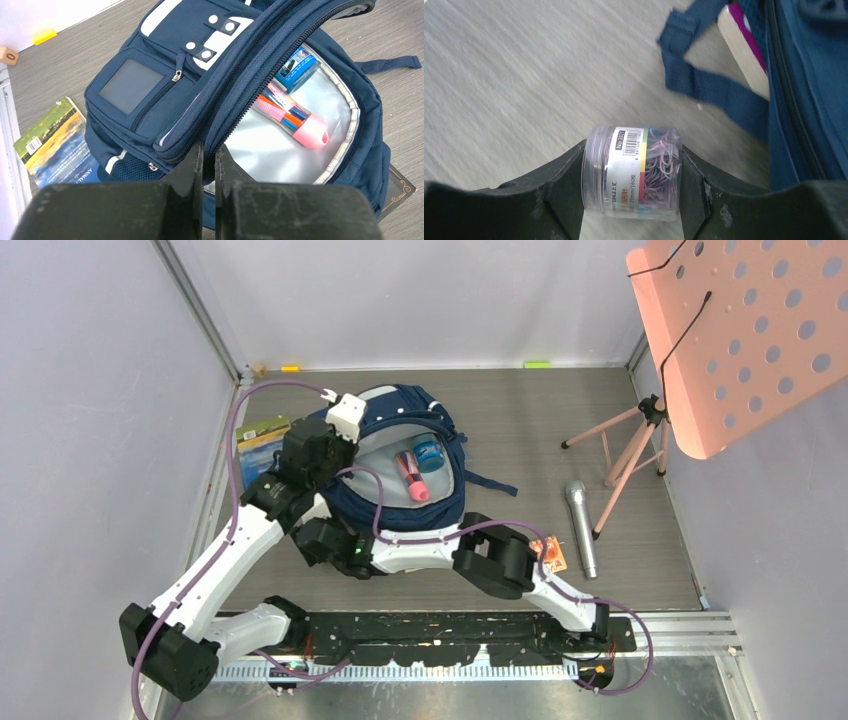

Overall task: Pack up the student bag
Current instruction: Pick up the stationery from the center of the board, then place the stationery in the student bag, then zip the student bag at the center of the board.

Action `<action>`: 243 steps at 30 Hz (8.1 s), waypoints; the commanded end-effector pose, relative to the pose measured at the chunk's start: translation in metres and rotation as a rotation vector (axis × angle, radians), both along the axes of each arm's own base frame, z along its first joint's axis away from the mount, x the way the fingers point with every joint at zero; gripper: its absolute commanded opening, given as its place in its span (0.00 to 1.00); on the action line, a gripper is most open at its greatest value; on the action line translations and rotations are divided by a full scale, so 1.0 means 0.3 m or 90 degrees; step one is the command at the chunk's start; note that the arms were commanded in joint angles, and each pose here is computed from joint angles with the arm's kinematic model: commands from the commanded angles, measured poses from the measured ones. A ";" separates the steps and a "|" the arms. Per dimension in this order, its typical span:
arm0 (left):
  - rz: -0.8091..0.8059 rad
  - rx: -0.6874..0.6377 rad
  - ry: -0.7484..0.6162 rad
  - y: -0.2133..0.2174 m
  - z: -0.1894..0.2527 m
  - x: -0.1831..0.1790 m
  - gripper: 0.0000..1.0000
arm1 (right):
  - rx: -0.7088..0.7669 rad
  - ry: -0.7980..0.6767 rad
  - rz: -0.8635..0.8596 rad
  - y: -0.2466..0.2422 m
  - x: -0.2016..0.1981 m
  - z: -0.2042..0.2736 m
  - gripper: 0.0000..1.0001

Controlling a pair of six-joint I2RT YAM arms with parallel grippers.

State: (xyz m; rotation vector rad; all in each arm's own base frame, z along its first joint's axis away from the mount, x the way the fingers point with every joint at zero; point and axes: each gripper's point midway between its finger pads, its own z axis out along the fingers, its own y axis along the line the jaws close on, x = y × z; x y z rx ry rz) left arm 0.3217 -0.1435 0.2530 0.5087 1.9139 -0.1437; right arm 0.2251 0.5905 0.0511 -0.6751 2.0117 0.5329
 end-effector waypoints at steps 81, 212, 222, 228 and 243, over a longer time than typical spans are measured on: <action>-0.185 -0.059 0.011 -0.239 0.024 -0.060 0.00 | 0.114 -0.079 -0.244 -1.015 0.112 0.640 0.95; -0.296 -0.333 0.246 -0.779 -0.343 -0.340 0.00 | 0.243 0.178 -0.451 -1.084 0.369 0.279 0.00; -0.241 -0.329 0.243 -0.772 -0.357 -0.330 0.19 | 0.194 0.138 -0.464 -1.117 0.349 0.291 0.15; -0.145 -0.241 0.231 -0.583 -0.372 -0.334 0.61 | 0.135 0.100 -0.455 -1.200 0.307 0.346 0.56; 0.135 -0.365 0.249 -0.136 -0.284 -0.193 0.77 | 0.151 0.160 -0.375 -1.127 0.078 0.375 0.63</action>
